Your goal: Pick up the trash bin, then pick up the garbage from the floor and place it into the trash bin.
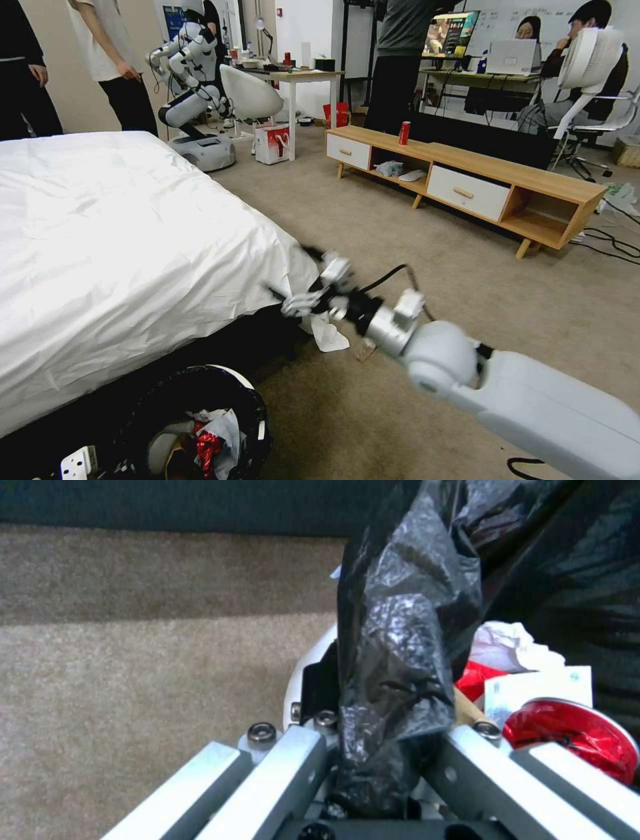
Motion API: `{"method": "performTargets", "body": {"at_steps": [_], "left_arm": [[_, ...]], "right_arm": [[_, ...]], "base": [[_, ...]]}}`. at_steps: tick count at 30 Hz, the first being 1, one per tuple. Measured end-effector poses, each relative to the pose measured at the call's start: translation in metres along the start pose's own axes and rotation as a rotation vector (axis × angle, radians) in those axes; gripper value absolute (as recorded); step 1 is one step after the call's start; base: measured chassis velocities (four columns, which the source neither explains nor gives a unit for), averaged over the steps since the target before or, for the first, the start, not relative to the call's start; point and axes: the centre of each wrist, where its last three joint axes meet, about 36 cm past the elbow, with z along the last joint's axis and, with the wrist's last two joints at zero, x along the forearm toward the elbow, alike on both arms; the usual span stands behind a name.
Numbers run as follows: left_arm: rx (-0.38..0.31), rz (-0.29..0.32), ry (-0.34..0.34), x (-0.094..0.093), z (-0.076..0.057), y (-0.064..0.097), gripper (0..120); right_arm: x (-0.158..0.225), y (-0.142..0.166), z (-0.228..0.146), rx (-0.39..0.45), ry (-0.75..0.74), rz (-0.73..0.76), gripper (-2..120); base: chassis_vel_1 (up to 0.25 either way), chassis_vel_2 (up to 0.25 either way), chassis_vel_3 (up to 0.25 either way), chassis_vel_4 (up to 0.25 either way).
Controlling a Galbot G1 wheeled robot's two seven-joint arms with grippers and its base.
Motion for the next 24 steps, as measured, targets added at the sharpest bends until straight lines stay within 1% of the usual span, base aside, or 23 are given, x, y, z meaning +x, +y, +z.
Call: {"method": "performTargets", "body": {"at_steps": [1,2,3,5,6,8,11,13,14,16,17,24], "left_arm": [[0.0,0.0,0.0,0.0,0.0,0.0,1],[-0.002,-0.001,0.002,0.001,0.001,0.0,1],[-0.002,-0.001,0.002,0.001,0.001,0.0,1],[-0.006,-0.004,0.004,0.004,0.001,0.0,1],[-0.006,-0.004,0.004,0.004,0.001,0.0,1],[-0.011,-0.008,0.004,0.007,0.002,0.001,1],[-0.011,-0.009,0.002,0.008,0.001,0.001,1],[-0.011,-0.011,-0.003,0.01,0.001,0.001,1],[-0.01,-0.011,-0.003,0.011,0.001,0.001,1],[-0.01,-0.011,-0.003,0.011,0.001,0.001,1],[-0.006,-0.01,-0.006,0.011,0.001,0.0,1],[-0.004,-0.007,-0.009,0.011,0.0,0.0,1]], "right_arm": [[0.0,0.0,0.0,0.0,0.0,0.0,100],[0.005,-0.007,-0.002,0.003,-0.015,0.04,100],[0.005,-0.007,-0.002,0.003,-0.015,0.04,100],[0.017,-0.018,-0.003,0.008,-0.043,0.119,100],[0.017,-0.018,-0.003,0.008,-0.043,0.119,100],[0.028,-0.031,-0.005,0.007,-0.07,0.223,100],[0.03,-0.036,-0.006,0.004,-0.083,0.259,100],[0.035,-0.051,-0.009,-0.013,-0.128,0.388,100],[0.036,-0.055,-0.01,-0.02,-0.14,0.422,100],[0.038,-0.058,-0.01,-0.024,-0.148,0.445,100],[0.046,-0.064,-0.009,-0.038,-0.164,0.519,100],[0.062,-0.069,-0.004,-0.055,-0.175,0.617,100]], "base": [[0.0,0.0,0.0,0.0],[0.0,0.0,0.0,0.0],[0.0,0.0,0.0,0.0],[0.0,0.0,0.0,0.0],[0.0,0.0,0.0,0.0],[0.0,0.0,0.0,0.0],[0.0,0.0,0.0,0.0],[0.0,0.0,0.0,0.0],[0.0,0.0,0.0,0.0],[0.0,0.0,0.0,0.0],[0.0,0.0,0.0,0.0],[0.0,0.0,0.0,0.0]]}}
